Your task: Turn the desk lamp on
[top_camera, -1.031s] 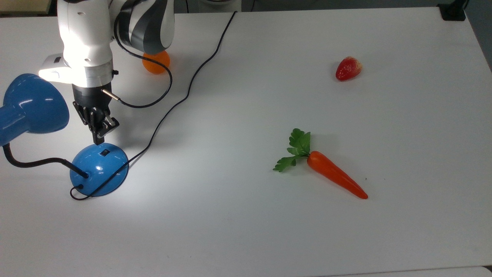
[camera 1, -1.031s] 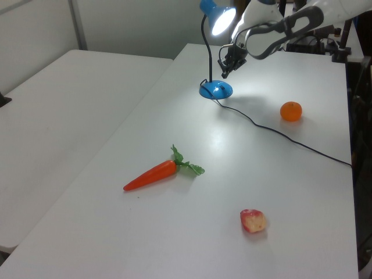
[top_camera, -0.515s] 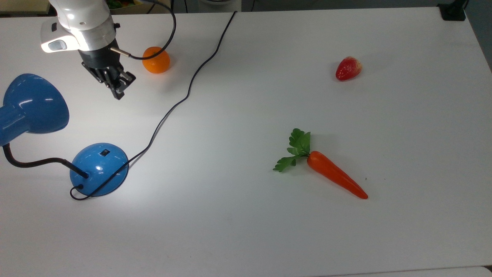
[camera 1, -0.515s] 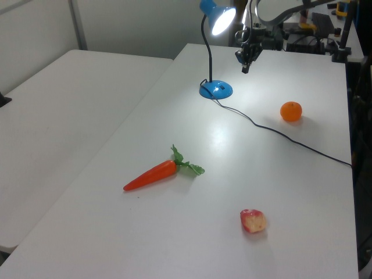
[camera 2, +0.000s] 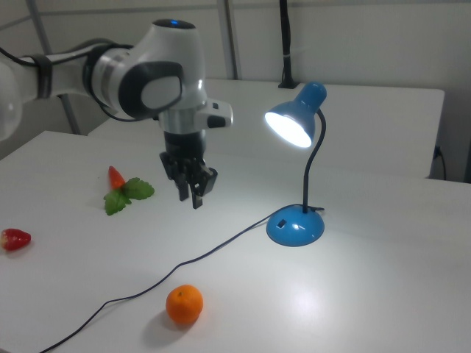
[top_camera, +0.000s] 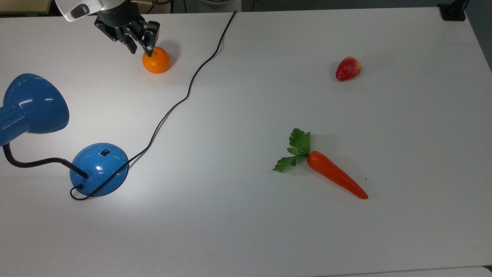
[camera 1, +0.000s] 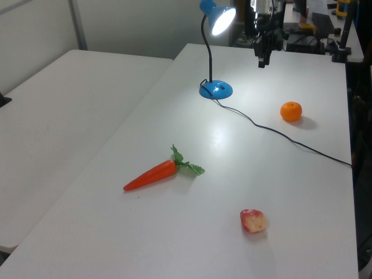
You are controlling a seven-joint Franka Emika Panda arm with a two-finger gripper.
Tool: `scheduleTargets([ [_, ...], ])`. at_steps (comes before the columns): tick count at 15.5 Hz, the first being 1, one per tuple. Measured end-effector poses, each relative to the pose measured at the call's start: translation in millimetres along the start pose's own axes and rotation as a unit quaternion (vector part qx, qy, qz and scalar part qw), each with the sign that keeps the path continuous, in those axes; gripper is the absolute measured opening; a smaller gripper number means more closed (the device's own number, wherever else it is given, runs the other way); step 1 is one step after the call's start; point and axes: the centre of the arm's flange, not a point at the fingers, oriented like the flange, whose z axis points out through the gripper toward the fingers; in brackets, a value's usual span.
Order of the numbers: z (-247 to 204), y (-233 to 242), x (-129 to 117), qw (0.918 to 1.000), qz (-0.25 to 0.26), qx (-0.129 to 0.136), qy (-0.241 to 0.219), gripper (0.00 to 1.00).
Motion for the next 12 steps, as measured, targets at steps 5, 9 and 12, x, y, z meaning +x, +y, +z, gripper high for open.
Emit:
scheduleTargets([
  [5,-45.4,-9.2,-34.6,0.9994,-0.032,0.008,-0.008,0.91],
  [9,-67.1,-7.8,-48.2,0.9993,-0.033,0.017,0.005,1.00],
  [12,-67.2,-4.4,-50.5,0.9993,-0.032,0.018,0.000,1.00],
])
